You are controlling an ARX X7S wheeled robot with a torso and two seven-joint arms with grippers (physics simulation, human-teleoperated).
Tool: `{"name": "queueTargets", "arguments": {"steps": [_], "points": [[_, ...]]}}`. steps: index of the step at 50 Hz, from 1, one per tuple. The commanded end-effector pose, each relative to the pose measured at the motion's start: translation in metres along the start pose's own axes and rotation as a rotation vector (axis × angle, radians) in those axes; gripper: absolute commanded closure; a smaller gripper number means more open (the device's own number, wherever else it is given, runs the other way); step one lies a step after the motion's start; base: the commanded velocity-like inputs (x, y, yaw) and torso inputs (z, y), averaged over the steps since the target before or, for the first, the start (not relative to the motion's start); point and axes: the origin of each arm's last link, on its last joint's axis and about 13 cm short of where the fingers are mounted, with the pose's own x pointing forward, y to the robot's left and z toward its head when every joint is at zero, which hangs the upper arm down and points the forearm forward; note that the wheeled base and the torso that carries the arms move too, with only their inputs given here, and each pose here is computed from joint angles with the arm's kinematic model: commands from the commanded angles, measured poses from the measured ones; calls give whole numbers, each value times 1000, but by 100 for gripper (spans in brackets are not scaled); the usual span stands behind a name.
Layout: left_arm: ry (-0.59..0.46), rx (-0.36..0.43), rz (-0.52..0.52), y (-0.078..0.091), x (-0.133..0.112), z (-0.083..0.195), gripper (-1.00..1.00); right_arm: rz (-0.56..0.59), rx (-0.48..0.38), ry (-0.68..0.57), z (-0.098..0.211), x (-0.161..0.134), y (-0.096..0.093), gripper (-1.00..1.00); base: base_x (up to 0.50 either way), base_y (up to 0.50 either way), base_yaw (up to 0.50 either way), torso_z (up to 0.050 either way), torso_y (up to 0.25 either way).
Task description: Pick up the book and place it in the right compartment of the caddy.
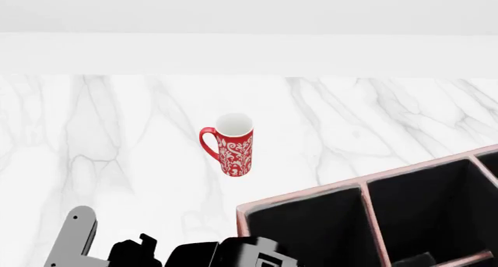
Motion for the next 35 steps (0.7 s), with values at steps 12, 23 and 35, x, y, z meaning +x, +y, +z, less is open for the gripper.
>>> {"name": "queueTargets", "arguments": {"steps": [12, 23, 35], "points": [[-5, -4, -7, -1, 0, 1, -100, 82, -8, 63, -22, 19, 6, 100, 0, 0, 0, 0, 0], [1, -2, -13, -3, 0, -2, -100, 51, 7, 31, -24, 19, 4, 100, 0, 0, 0, 0, 0], [0, -2, -16, -4, 0, -2, -100, -84, 27, -117, -2, -4, -4, 100, 0, 0, 0, 0, 0]]}}
